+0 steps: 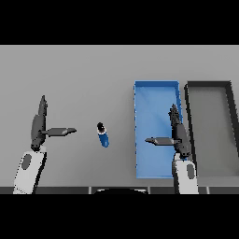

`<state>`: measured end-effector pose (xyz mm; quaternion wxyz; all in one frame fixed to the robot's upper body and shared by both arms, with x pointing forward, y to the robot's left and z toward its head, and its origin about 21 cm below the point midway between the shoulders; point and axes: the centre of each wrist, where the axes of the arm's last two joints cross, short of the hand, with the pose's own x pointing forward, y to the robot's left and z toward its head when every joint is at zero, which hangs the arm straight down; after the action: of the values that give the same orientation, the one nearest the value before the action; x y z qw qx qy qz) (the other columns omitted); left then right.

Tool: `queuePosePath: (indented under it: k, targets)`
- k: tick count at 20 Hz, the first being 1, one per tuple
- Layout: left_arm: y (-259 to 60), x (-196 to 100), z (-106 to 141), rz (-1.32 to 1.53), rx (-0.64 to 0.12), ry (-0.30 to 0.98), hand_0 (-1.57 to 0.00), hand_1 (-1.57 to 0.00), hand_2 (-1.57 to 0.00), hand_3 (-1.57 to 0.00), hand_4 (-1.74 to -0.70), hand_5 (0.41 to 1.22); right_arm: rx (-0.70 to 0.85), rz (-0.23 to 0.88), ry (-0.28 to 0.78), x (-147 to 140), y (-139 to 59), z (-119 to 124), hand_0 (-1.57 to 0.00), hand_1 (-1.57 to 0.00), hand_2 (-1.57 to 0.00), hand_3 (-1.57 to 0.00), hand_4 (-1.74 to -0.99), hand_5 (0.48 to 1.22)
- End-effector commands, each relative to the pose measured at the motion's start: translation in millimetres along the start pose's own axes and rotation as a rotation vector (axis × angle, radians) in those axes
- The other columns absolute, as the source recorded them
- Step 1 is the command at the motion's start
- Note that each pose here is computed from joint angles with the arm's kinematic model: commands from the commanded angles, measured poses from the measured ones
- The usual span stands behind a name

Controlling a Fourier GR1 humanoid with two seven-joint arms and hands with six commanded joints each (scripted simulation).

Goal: Pick up the blue pipe and place it into the blue bin.

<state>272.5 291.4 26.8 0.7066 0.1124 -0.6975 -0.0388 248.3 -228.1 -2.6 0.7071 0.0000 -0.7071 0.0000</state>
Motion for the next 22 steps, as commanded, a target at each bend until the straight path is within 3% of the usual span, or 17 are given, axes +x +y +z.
queuePosePath:
  k: [1,6,7,9,15,22]
  targets:
    - [0.7,0.0,-0.1,0.000,0.001,-0.004,0.00,0.00,0.00,0.00,-1.01,0.586,0.000,-0.001,0.000,0.0,0.8,0.0,0.00,0.00,0.00,0.00,-1.222,0.603]
    - [6.7,-3.4,0.0,0.000,-0.002,-0.005,0.00,0.00,0.00,0.00,-1.01,0.586,0.001,0.002,-0.001,0.0,6.8,-0.6,0.00,0.00,0.00,0.00,-1.222,0.603]
    - [18.2,-5.9,7.5,-0.070,-0.122,-0.050,0.00,0.00,0.00,0.00,-1.01,0.586,0.049,0.105,-0.051,1.9,-3.0,7.1,0.00,0.00,0.00,0.00,-1.222,0.603]
    - [33.5,-8.2,15.7,-0.136,-0.243,-0.078,0.00,0.00,0.00,0.00,-1.01,0.588,0.106,0.187,-0.094,6.5,-8.8,17.9,0.00,0.00,0.00,0.00,-1.230,0.601]
    - [43.9,-7.9,18.9,-0.133,-0.358,-0.100,0.00,0.00,0.00,0.00,-1.01,0.592,0.134,0.237,-0.081,14.0,-3.1,23.3,0.00,0.00,0.00,0.00,-1.225,0.592]
    - [21.1,4.9,29.9,-0.176,-0.618,-0.058,0.00,0.00,0.00,0.00,-1.04,0.532,0.157,0.249,-0.112,16.7,-6.6,19.3,0.00,0.00,0.00,0.00,-1.225,0.603]
